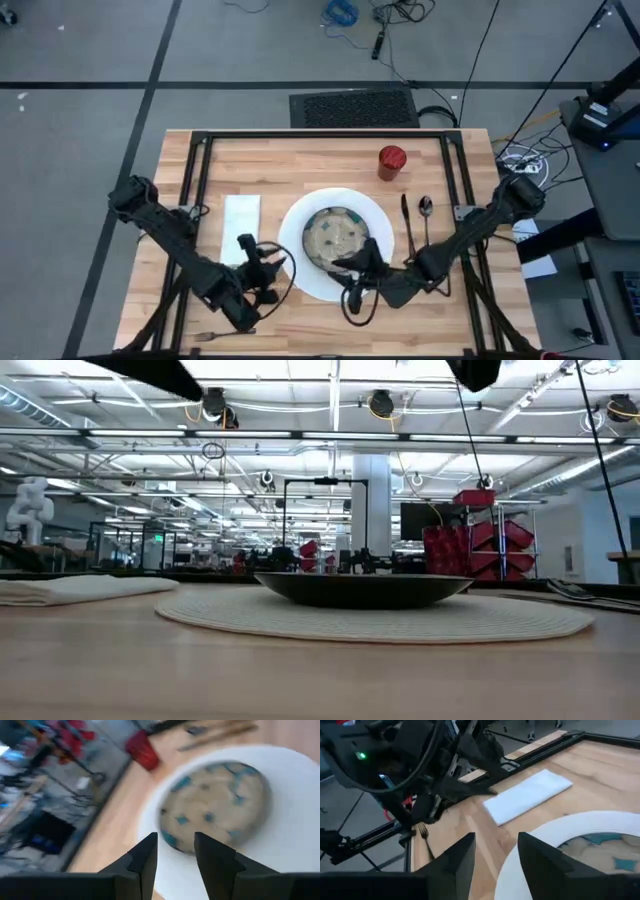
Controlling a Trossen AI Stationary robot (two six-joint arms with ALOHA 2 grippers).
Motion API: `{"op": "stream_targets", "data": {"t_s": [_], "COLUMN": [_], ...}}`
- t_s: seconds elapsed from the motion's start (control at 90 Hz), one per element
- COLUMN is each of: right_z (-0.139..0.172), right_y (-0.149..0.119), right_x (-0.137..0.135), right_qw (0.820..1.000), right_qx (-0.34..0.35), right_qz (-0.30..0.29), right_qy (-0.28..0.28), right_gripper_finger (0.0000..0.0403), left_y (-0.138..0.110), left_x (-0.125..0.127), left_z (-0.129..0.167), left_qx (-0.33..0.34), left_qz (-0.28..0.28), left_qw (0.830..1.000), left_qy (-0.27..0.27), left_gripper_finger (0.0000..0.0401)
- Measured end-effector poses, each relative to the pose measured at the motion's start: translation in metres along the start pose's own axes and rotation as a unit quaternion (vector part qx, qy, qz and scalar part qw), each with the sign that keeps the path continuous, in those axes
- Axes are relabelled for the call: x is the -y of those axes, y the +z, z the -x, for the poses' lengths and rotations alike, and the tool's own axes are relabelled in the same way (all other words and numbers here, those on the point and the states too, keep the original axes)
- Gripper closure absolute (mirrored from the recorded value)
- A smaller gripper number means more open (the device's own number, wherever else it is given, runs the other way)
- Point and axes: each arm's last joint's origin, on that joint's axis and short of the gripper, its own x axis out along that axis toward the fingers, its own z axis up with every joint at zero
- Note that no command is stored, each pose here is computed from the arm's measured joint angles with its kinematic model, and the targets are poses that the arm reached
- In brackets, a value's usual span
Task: Set table place
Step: Put the black fork on the white napkin
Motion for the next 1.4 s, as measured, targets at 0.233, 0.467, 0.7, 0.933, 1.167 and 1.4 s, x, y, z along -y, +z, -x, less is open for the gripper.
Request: {"op": "stream_targets", "data": {"t_s": [0.233, 0.467, 0.7, 0.933, 1.167, 1.4], "right_z": [-0.025, -0.047, -0.059, -0.055, -0.047, -0.053], "right_y": [-0.018, -0.017, -0.007, -0.006, -0.028, -0.05], "right_x": [-0.006, 0.0, 0.007, -0.002, -0.015, -0.018], "right_qw": [0.999, 0.995, 0.986, 0.976, 0.969, 0.968], "right_qx": [0.04, 0.037, 0.019, 0.016, 0.001, 0.0], "right_qz": [0.006, 0.017, 0.087, 0.14, 0.163, 0.158], "right_qy": [0.028, 0.088, 0.141, 0.167, 0.184, 0.194], "right_gripper_finger": [0.0266, 0.0263, 0.0233, 0.0186, 0.0175, 0.0175], "left_y": [-0.025, -0.052, -0.065, -0.066, -0.057, -0.068], "left_x": [0.014, 0.005, 0.01, 0.017, 0.034, 0.064], "left_z": [0.033, 0.058, 0.076, 0.081, 0.083, 0.087], "left_qx": [-0.073, -0.16, -0.248, -0.287, -0.285, -0.32], "left_qz": [-0.054, -0.021, 0.044, 0.08, 0.119, 0.118], "left_qw": [0.991, 0.984, 0.961, 0.943, 0.921, 0.894], "left_qy": [-0.103, -0.076, -0.115, -0.148, -0.236, -0.292], "left_gripper_finger": [0.0285, 0.0285, 0.0246, 0.0161, 0.0148, 0.0148]}}
